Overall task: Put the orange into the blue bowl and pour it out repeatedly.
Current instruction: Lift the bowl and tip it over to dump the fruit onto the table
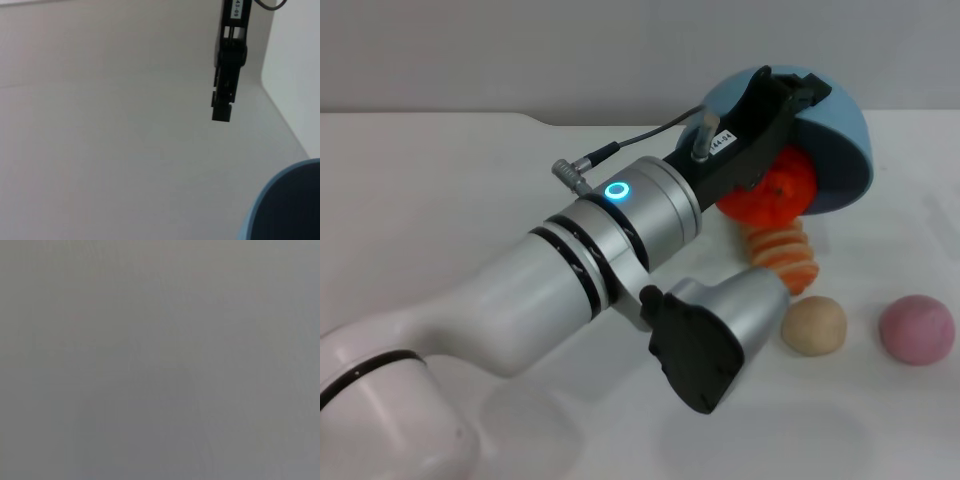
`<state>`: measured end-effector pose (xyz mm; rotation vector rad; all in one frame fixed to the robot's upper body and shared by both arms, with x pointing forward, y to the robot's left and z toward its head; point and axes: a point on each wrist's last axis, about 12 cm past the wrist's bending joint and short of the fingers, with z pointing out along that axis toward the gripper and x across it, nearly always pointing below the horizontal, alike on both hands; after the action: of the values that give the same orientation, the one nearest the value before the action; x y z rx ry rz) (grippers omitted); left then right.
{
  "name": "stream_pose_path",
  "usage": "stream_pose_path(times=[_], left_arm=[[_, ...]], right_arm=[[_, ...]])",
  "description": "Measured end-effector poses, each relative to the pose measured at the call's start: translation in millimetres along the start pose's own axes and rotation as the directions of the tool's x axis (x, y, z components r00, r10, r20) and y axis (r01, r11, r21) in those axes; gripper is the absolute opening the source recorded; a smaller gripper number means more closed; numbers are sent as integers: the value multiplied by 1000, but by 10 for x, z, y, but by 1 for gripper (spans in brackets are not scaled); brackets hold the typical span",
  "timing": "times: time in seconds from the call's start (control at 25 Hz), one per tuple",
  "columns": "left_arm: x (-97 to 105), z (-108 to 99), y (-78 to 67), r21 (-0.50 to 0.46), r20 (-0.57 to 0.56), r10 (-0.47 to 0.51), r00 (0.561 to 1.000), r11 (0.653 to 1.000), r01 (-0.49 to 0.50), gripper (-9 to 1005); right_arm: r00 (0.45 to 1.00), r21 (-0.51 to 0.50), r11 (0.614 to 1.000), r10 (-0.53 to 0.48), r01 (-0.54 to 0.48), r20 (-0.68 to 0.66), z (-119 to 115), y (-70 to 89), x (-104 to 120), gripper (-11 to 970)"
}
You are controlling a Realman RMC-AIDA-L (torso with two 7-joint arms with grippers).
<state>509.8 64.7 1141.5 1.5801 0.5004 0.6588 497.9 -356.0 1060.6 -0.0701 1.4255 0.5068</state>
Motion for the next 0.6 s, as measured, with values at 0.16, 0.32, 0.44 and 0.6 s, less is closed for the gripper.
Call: stream_pose_path(times=[0.16,0.32,0.44,0.6], left_arm=[[-1,-23,-31,-17,-3,8,1000,1000,-8,-2],[11,-34,-60,-23,-7,10,1000,1000,-10,-2],[19,-52,-89,-34,-11,11,1000,999,-11,-2],[42,-65,-84,-58,-30,-49,998,997,47,-2]], right_arm=[[1000,-3,1000,-1,1,2,15,3,-4,549],[1000,0,1000,-1,1,-1,18,0,-2,548],[1000,2,1000,1,-1,-3,15,-1,5,548],[1000,7,1000,3,-3,-4,2,-7,7,549]])
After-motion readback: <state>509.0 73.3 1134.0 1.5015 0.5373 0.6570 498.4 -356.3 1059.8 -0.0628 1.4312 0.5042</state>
